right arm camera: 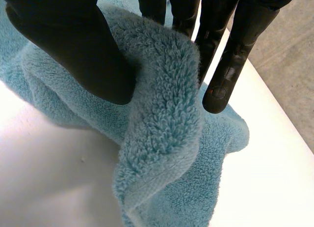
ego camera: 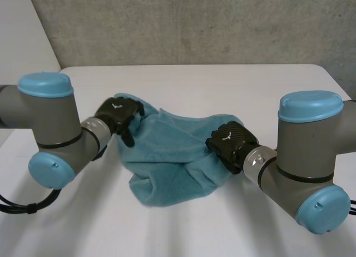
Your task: Fold the laundry
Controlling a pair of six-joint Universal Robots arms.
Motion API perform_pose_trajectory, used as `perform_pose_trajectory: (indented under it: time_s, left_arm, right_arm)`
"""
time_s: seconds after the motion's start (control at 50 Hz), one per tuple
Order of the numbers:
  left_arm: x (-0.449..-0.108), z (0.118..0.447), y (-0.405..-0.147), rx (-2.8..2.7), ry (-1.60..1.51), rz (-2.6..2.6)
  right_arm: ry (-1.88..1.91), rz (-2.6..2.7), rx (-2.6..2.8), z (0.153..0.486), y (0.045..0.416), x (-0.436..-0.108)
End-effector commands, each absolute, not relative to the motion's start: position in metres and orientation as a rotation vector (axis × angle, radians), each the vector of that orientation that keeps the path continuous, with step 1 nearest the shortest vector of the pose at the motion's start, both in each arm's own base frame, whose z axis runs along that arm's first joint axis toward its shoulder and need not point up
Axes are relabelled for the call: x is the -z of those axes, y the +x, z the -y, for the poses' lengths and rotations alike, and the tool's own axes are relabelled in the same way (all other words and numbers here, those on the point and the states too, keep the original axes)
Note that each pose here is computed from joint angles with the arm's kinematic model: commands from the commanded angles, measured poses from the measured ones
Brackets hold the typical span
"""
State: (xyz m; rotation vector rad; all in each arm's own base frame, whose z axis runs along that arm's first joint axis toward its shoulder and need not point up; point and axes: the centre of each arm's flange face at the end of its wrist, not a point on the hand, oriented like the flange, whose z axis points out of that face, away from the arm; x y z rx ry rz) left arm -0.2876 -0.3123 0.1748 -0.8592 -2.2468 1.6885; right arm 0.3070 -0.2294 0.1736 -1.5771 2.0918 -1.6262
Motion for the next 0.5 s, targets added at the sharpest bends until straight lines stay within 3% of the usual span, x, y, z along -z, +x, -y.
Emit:
perform_pose_trajectory:
  time_s: [0.02,0.16,0.32,0.38,0.42,0.46,0.48,0.5]
  left_arm:
    - [-0.156,0.317,-0.295,-1.621,-0.944,2.219]
    - [-0.155,0.33,-0.295,-1.759,-1.017,2.203]
    - [-0.16,0.367,-0.303,-2.144,-1.152,2.059]
    - [-0.206,0.389,-0.31,-2.454,-1.094,1.861]
    - [-0.219,0.392,-0.31,-2.524,-1.051,1.811]
    - [-0.285,0.394,-0.306,-2.779,-0.827,1.567]
    - [-0.301,0.391,-0.304,-2.823,-0.763,1.505]
    - [-0.314,0.388,-0.301,-2.854,-0.707,1.454]
  right_arm:
    - [-1.609,-2.086,1.645,0.234,0.306,-0.174]
    - [-1.604,-2.053,1.717,0.245,0.311,-0.183]
    - [-1.623,-1.924,1.992,0.295,0.336,-0.213]
    - [-1.574,-1.875,2.115,0.308,0.342,-0.231]
    - [-1.387,-1.734,2.437,0.331,0.353,-0.281]
    - [-1.322,-1.687,2.523,0.335,0.355,-0.294]
    - [-1.117,-1.521,2.755,0.345,0.358,-0.326]
    - [-1.078,-1.485,2.794,0.347,0.358,-0.33]
